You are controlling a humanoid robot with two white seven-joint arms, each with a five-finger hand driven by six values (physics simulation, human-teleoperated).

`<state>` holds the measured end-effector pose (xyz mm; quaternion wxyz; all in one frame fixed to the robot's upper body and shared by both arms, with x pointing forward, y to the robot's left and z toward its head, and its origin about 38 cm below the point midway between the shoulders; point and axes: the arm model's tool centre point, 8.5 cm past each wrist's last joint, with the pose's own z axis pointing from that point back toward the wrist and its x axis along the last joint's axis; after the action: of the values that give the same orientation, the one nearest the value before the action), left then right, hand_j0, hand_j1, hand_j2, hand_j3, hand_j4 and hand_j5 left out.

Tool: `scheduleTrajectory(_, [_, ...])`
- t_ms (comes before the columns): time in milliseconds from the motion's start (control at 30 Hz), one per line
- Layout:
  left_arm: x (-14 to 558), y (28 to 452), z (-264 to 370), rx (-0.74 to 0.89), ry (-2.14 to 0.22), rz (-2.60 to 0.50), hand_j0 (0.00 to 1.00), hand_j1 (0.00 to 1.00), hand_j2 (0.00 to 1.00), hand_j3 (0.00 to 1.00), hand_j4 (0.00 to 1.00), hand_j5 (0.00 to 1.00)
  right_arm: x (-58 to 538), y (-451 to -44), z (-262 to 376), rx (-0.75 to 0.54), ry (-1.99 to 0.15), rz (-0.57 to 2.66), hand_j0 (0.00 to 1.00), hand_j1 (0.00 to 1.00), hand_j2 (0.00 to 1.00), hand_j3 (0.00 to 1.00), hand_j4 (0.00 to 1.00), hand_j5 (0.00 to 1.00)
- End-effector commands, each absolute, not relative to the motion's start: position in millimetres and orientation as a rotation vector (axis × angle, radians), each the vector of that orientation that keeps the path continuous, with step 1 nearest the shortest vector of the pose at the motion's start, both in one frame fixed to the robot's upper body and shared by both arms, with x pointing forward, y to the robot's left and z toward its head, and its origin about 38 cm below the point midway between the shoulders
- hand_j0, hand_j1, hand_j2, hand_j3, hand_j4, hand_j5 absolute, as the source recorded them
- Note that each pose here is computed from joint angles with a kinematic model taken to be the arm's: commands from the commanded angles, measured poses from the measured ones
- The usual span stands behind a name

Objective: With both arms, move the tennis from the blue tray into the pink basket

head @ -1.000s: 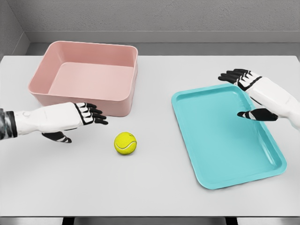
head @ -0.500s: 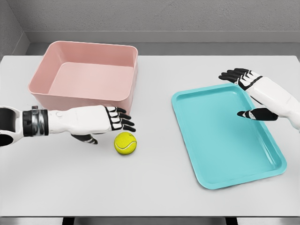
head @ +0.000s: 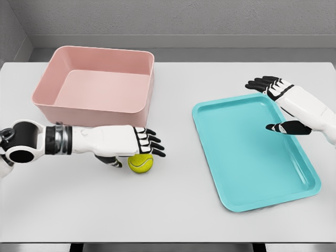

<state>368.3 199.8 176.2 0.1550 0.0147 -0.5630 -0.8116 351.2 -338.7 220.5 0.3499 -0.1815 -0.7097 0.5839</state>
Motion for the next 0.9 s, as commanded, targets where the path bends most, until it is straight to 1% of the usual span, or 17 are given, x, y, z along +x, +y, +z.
scheduleTrajectory(0, [369, 199, 173, 0.030, -1.608, -2.316, 1.00, 1.00, 1.00, 1.00, 1.00, 1.00, 351, -338, 222, -0.466, -1.846, 1.505, 1.00, 1.00, 1.00, 1.00, 1.00, 1.00])
scheduleTrajectory(200, [371, 191, 162, -0.001, -1.599, -2.311, 1.00, 1.00, 1.00, 1.00, 1.00, 1.00, 351, -339, 222, -0.468, -1.845, 1.504, 1.00, 1.00, 1.00, 1.00, 1.00, 1.00])
scheduleTrajectory(600, [368, 191, 148, -0.035, -1.559, -2.317, 1.00, 1.00, 1.00, 1.00, 1.00, 1.00, 351, -339, 221, -0.468, -1.844, 1.503, 1.00, 1.00, 1.00, 1.00, 1.00, 1.00])
scheduleTrajectory(733, [368, 193, 145, -0.043, -1.524, -2.333, 0.88, 0.88, 0.88, 0.88, 0.88, 0.88, 351, -339, 221, -0.467, -1.843, 1.503, 1.00, 1.00, 1.00, 1.00, 1.00, 1.00])
scheduleTrajectory(767, [368, 194, 144, -0.041, -1.519, -2.333, 0.86, 0.86, 0.86, 0.86, 0.86, 0.86, 351, -339, 221, -0.468, -1.844, 1.503, 1.00, 1.00, 1.00, 1.00, 1.00, 1.00])
scheduleTrajectory(867, [371, 198, 141, -0.038, -1.487, -2.337, 0.73, 0.73, 0.73, 0.73, 0.73, 0.73, 351, -339, 221, -0.468, -1.844, 1.503, 1.00, 1.00, 1.00, 1.00, 1.00, 1.00])
